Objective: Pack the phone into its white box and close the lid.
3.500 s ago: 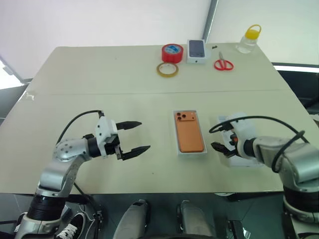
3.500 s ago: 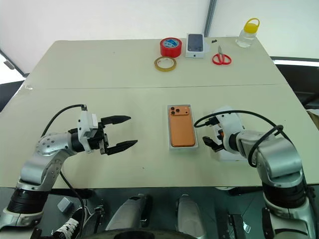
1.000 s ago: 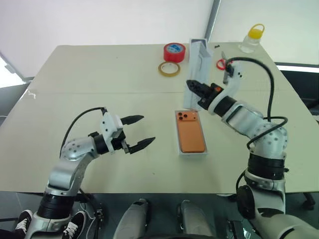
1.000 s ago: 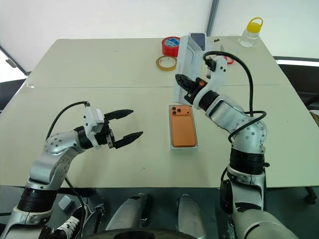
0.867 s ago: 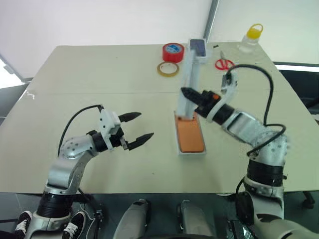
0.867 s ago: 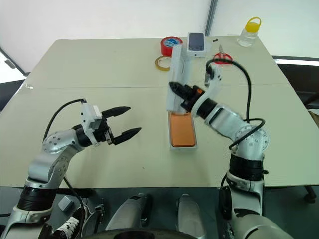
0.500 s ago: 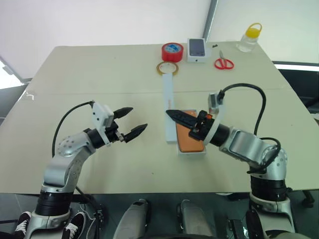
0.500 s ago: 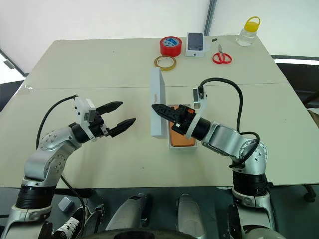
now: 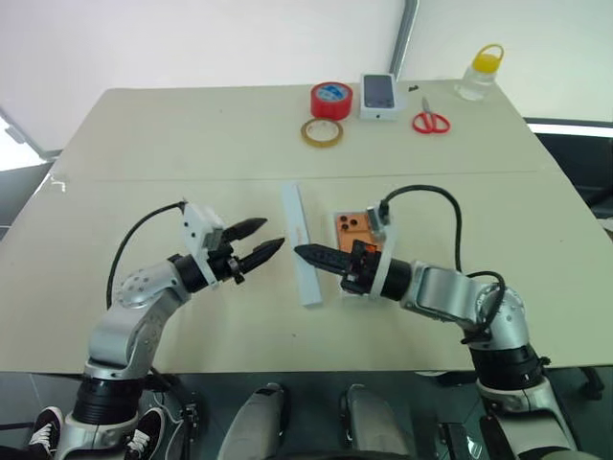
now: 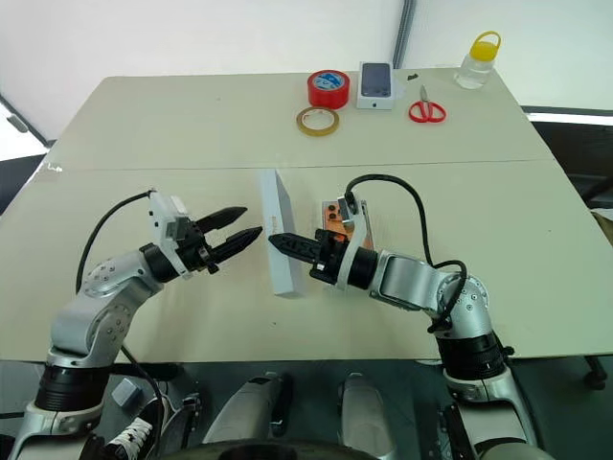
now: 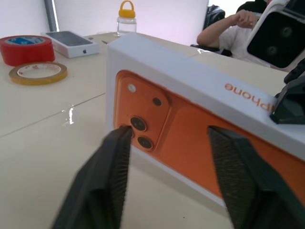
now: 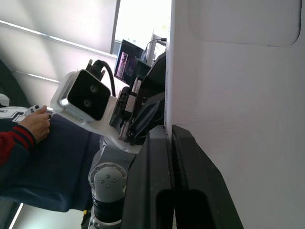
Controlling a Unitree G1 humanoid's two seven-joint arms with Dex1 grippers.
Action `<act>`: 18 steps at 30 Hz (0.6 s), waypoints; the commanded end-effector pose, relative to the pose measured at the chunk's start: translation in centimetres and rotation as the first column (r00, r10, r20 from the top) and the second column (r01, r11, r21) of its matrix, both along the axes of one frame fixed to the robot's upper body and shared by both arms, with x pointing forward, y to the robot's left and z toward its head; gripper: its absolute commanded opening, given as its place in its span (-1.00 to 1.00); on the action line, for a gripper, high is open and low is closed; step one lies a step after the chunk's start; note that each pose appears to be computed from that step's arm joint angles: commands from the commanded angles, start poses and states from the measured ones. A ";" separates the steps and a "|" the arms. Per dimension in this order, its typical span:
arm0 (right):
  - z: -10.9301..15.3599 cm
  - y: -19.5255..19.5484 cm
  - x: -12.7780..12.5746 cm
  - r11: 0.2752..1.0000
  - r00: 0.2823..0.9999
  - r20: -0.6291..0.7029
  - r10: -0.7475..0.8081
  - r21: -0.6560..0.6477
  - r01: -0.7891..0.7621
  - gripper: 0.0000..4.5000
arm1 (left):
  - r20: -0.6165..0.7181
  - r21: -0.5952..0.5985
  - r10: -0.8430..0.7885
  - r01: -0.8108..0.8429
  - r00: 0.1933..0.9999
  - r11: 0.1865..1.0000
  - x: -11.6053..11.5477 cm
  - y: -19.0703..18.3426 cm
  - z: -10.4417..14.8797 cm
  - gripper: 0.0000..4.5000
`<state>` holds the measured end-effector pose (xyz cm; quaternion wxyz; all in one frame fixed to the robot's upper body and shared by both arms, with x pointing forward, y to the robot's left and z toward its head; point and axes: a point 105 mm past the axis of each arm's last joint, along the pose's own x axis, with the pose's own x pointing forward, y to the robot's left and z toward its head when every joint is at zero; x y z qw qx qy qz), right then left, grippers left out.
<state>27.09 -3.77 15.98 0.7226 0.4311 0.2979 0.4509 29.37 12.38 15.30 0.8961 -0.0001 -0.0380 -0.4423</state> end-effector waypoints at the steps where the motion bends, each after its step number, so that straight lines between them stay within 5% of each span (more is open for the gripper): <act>1: 0.3 0.0 1.0 0.999 0.999 0.002 -0.032 0.014 0.032 -1.00 | 0.022 0.014 -0.010 0.010 1.000 1.000 -0.4 -1.1 -0.1 -0.76; 2: 0.0 -0.1 1.2 0.999 0.999 -0.002 -0.042 0.003 0.042 -1.00 | 0.011 0.016 0.001 -0.001 1.000 1.000 -0.2 -1.5 -0.6 -0.95; 16: -0.4 -2.5 3.5 0.984 0.985 0.013 -0.173 -0.043 0.173 -1.00 | -0.005 -0.025 0.035 -0.035 0.999 0.999 2.2 -4.7 -1.9 -0.95; 18: -0.3 -3.3 3.8 0.978 0.979 0.023 -0.201 -0.048 0.202 -0.72 | -0.010 -0.027 0.033 -0.033 0.999 0.999 2.4 -5.1 -2.2 -0.96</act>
